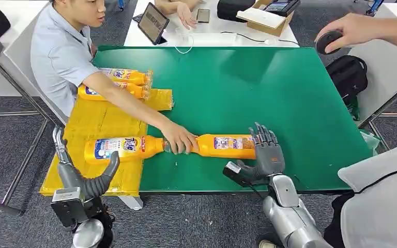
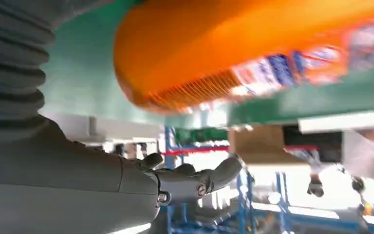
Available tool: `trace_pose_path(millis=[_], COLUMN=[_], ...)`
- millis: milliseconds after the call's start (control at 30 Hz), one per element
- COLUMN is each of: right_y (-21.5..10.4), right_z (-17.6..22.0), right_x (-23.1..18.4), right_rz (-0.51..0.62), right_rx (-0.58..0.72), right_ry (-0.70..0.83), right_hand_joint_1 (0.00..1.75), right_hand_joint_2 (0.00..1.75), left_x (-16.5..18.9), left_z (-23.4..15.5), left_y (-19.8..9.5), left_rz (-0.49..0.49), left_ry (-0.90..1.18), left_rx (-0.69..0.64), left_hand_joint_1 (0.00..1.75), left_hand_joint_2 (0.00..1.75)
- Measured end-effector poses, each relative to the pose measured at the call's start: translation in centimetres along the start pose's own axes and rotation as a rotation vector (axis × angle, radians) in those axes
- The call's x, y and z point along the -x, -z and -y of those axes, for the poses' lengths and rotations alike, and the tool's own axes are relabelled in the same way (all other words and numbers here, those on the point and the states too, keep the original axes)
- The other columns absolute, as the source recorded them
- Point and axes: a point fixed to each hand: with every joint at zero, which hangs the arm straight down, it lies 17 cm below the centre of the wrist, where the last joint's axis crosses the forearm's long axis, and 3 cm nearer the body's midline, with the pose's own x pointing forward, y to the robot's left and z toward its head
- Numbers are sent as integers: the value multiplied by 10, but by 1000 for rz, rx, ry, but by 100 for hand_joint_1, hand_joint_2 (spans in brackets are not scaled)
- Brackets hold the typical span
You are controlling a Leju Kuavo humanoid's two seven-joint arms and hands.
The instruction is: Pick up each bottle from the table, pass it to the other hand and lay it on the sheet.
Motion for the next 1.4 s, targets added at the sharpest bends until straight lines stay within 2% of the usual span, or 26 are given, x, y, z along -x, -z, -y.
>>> trace_pose_path(millis=[167,333,367,400,533,667,1000,1100,1133,1167,1233,1267,1333,1400], right_y=[-2,8,11,15,22,27,26,25,25,25,20,17,8,1], right_z=[-30,-38,-40,-40,-46,-46,-59,-63,-63,-61,-57,-55,-54,-57], right_x=[13,16,18,19,16,9,-6,-18,-25,-35,-57,-68,-86,-94], right_rz=[-64,-108,-124,-134,-134,-106,-68,-43,-34,-22,6,16,8,-8], right_rx=[-130,-189,-210,-229,-294,-303,-403,-443,-441,-426,-371,-339,-279,-267], right_ry=[64,53,49,47,49,55,113,224,307,405,589,682,825,874], right_hand_joint_1=[0,0,19,175,175,175,175,175,175,175,175,175,175,175], right_hand_joint_2=[175,175,175,175,175,175,175,175,175,175,175,175,175,175], left_x=[-10,-15,-16,-16,-20,-26,-30,-27,-22,-13,9,16,25,36], left_z=[16,27,29,32,47,59,78,83,87,97,131,142,143,138], left_y=[2,4,5,6,9,11,10,9,6,1,-26,-44,-68,-77], left_rz=[26,30,30,29,26,33,36,16,-25,-109,-378,-476,-513,-535], left_ry=[-5,-29,-34,-41,-87,-117,-158,-182,-220,-304,-565,-652,-671,-635], left_rx=[38,56,59,64,90,114,163,182,202,244,390,450,467,444], left_hand_joint_1=[0,0,0,0,0,0,0,0,0,0,0,0,0,0], left_hand_joint_2=[175,175,175,175,175,175,175,175,175,175,175,175,175,175])
